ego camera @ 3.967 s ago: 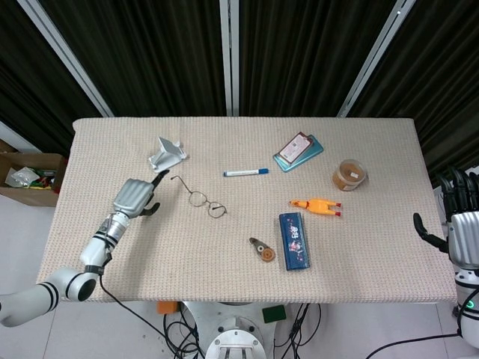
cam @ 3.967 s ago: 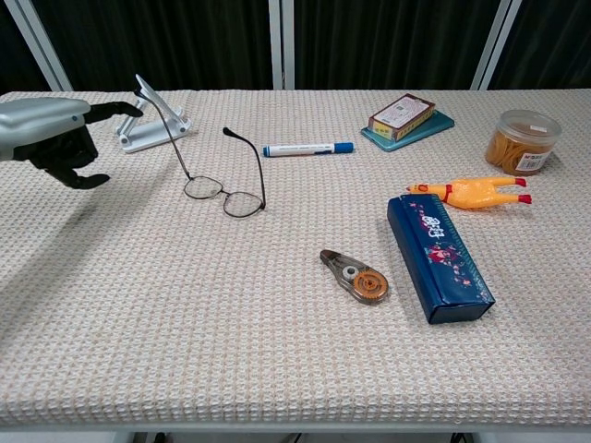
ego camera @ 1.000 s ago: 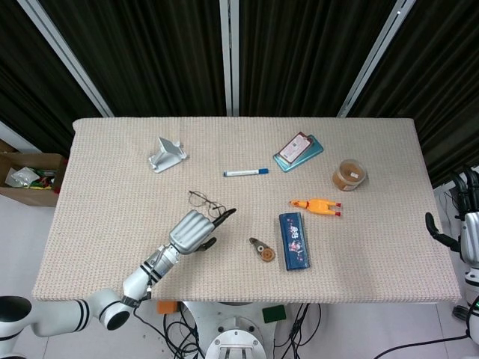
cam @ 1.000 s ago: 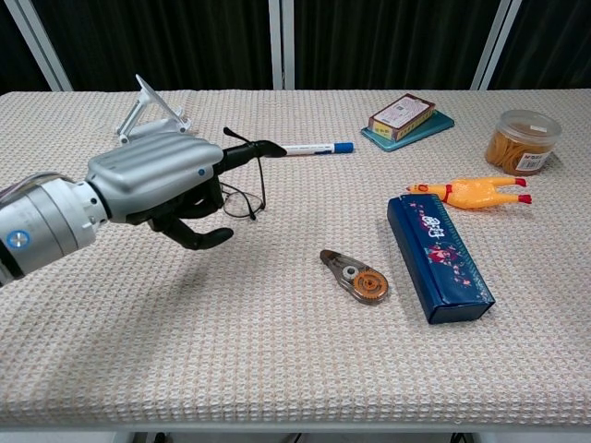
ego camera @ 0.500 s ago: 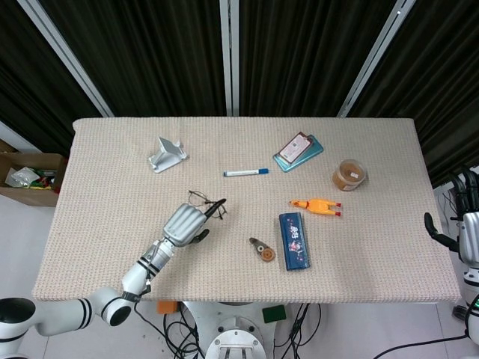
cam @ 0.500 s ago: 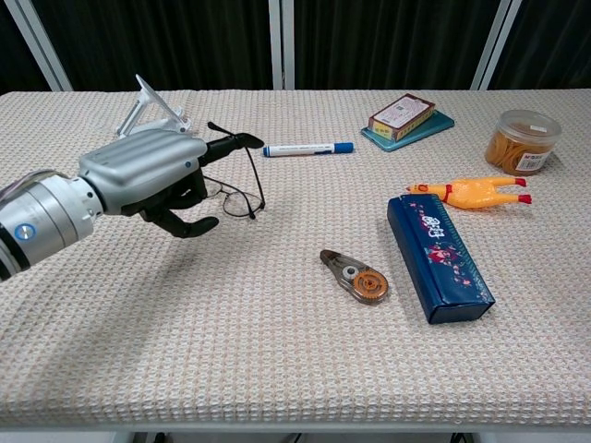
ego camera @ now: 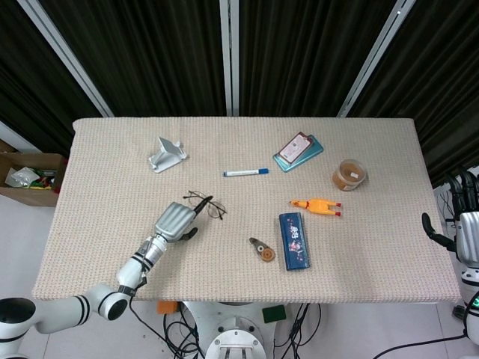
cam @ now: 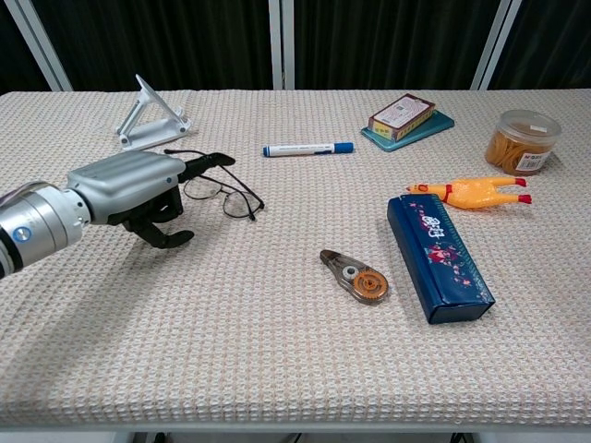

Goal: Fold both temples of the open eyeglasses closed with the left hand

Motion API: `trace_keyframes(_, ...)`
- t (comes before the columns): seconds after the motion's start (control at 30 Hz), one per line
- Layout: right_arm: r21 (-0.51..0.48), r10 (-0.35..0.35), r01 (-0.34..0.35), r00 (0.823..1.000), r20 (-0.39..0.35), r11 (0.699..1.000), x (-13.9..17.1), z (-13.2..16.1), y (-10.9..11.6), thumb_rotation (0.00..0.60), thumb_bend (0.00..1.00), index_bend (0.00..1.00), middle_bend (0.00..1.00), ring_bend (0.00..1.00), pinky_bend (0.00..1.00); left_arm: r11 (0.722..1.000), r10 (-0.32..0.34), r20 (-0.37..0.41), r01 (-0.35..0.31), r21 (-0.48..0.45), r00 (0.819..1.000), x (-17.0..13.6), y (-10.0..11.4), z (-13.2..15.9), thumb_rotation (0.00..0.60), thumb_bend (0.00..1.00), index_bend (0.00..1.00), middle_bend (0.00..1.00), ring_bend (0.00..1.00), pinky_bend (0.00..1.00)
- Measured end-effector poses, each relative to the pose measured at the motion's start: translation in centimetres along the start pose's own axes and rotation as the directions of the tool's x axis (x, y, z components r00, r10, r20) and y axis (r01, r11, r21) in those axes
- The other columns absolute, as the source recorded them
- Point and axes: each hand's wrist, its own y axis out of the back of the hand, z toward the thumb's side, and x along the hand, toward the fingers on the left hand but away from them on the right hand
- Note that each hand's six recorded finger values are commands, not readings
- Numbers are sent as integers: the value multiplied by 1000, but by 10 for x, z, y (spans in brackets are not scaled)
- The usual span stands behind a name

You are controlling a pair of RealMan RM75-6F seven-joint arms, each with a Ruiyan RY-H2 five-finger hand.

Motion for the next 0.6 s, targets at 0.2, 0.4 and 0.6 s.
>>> trace_keyframes(0.2,-6,3,-3,1000,-3,1000,1,1,0,546,390,0,0,0,0,1000,-23,-23,23,-13,999,1,-5,-7,600,337,27,957,886,859)
trace_keyframes(0.4,-8,5,-5,1000,-4,1000,2,1,0,546,390,0,0,0,0,999,-44,-37,43,-19,998,2,-10,-13,600,337,27,958,886,859)
trace_keyframes(0.6,-8,8,-8,1000,-3,1000,3,1,0,546,390,0,0,0,0,997,-69,-56,67,-25,996,5,-18,-19,600,338,27,957,886,859)
